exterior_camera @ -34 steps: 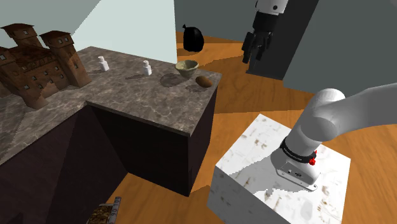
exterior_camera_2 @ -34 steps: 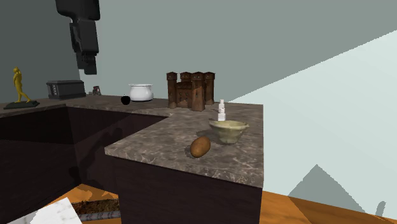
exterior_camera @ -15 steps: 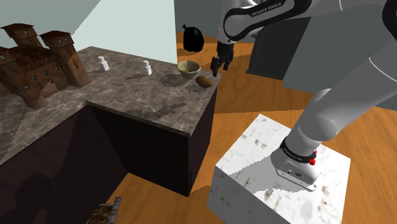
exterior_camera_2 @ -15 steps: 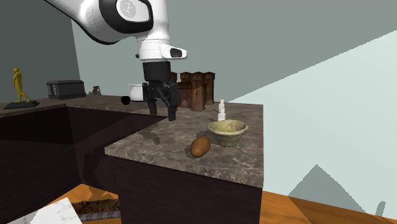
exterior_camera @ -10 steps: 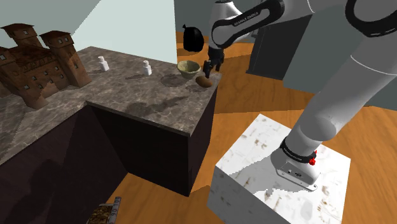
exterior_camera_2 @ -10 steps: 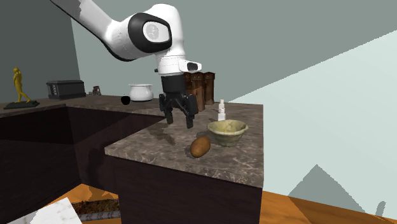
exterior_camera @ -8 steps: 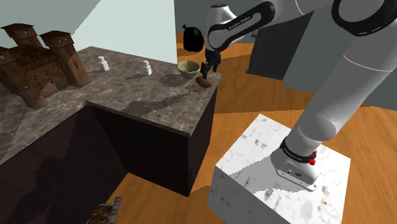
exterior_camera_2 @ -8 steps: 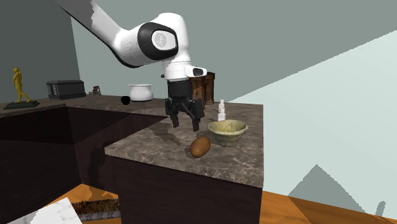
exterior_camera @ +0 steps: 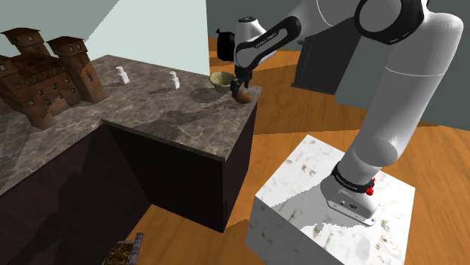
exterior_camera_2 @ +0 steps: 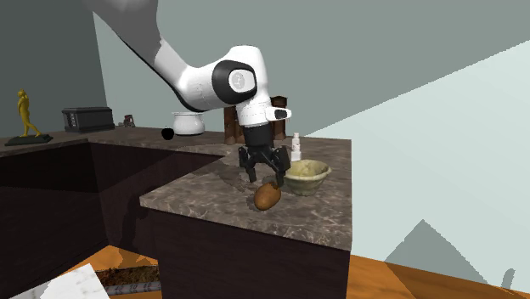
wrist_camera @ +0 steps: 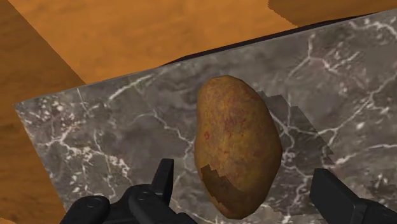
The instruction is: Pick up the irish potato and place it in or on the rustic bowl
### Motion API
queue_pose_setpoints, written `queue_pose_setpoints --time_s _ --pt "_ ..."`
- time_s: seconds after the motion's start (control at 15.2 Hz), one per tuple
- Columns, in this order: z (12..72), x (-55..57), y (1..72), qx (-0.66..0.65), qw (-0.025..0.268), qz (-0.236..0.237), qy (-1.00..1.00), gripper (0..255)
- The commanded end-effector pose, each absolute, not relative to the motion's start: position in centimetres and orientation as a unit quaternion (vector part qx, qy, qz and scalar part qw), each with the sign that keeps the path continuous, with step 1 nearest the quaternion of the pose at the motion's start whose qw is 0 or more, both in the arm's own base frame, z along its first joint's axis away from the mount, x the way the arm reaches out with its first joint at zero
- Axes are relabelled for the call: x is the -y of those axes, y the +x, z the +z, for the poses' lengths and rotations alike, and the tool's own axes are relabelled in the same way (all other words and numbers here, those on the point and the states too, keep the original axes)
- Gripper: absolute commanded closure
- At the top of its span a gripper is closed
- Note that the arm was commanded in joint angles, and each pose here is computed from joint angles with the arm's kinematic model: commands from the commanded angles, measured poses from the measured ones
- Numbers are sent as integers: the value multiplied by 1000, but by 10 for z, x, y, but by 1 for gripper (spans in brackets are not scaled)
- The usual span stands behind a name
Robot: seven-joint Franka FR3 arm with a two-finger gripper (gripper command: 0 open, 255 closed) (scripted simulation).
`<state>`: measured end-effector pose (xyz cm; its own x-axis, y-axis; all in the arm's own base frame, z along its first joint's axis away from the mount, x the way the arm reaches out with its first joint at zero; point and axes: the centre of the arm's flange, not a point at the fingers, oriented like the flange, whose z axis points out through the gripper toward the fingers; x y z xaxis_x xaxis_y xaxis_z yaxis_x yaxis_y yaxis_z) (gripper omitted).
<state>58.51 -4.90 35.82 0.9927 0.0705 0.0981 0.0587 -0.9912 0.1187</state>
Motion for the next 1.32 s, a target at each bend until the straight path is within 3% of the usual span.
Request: queue_pose_setpoints --time_s 0.0,0.73,0.79,1.25 --pt "348 50 587 -33 58 51 996 0" --pt "330 52 589 -33 58 51 996 0" --pt "330 52 589 -33 58 51 996 255" --pt "330 52 589 -33 58 51 996 255"
